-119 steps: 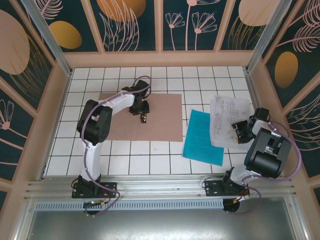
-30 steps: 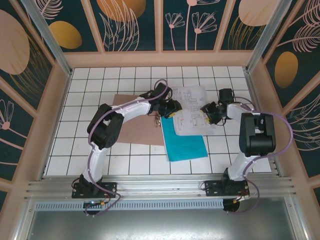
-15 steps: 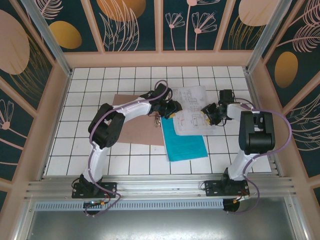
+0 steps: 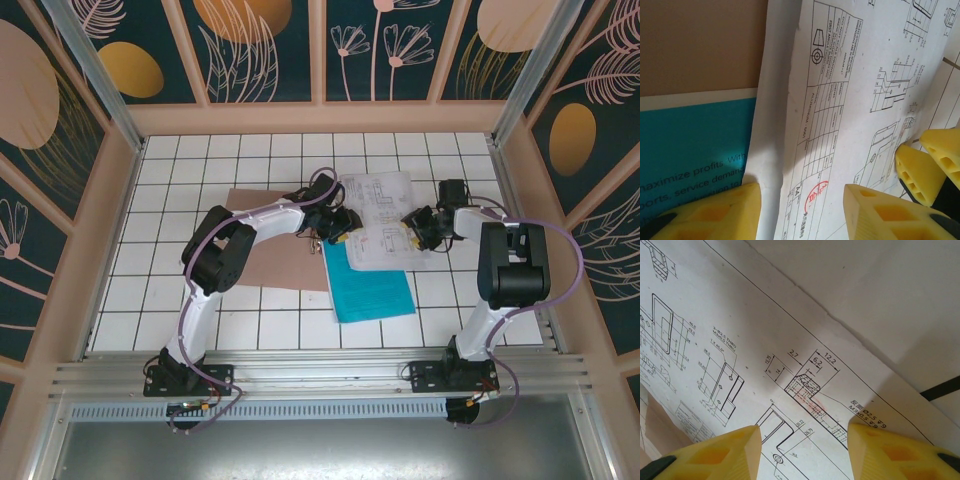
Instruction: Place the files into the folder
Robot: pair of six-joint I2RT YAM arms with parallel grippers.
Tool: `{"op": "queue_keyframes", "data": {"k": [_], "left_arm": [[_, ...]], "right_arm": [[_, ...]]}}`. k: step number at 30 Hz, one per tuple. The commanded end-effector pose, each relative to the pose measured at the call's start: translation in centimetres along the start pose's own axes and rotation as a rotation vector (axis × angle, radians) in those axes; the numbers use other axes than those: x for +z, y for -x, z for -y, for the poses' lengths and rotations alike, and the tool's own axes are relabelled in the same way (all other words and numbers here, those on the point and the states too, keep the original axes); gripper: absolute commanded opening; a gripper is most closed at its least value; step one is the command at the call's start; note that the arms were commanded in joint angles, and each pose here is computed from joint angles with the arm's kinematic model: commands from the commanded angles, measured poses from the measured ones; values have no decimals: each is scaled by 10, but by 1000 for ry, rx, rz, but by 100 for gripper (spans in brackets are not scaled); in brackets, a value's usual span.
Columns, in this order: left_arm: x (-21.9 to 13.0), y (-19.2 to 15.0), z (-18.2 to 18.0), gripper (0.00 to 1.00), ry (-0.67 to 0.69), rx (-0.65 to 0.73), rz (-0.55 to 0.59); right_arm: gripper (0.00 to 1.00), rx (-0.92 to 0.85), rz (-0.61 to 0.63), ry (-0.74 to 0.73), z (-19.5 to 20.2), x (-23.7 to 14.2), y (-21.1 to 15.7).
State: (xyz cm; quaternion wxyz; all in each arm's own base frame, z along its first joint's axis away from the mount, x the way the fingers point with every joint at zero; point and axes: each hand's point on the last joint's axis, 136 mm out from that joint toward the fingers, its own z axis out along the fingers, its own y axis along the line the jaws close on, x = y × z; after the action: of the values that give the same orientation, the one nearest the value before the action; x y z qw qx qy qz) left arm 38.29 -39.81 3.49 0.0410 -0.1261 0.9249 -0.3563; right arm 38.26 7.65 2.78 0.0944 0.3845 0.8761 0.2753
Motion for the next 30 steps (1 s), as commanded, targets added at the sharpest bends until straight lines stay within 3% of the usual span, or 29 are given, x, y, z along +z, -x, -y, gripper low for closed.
{"op": "queue_keyframes", "data": {"k": [1,15,20,23,27,30], "left_arm": [[11,-6,-9,47,5,13,-26],[12,-8,-12,27,3,24,-24],[13,-9,-12,25,-1,30,-30],[11,-8,-10,18,-4,35,-25],[8,-7,-4,0,-16,51,-19],[3,-4,5,0,-34,67,-12]], "right_arm": [[51,25,-35,-25,11,7,-10],[51,30,-39,-16,7,3,-12],[51,29,-37,-7,5,2,-12],[51,27,-35,-8,5,1,-12],[53,15,-21,1,1,-3,-9],[58,-18,2,26,-9,-10,-6]]}}
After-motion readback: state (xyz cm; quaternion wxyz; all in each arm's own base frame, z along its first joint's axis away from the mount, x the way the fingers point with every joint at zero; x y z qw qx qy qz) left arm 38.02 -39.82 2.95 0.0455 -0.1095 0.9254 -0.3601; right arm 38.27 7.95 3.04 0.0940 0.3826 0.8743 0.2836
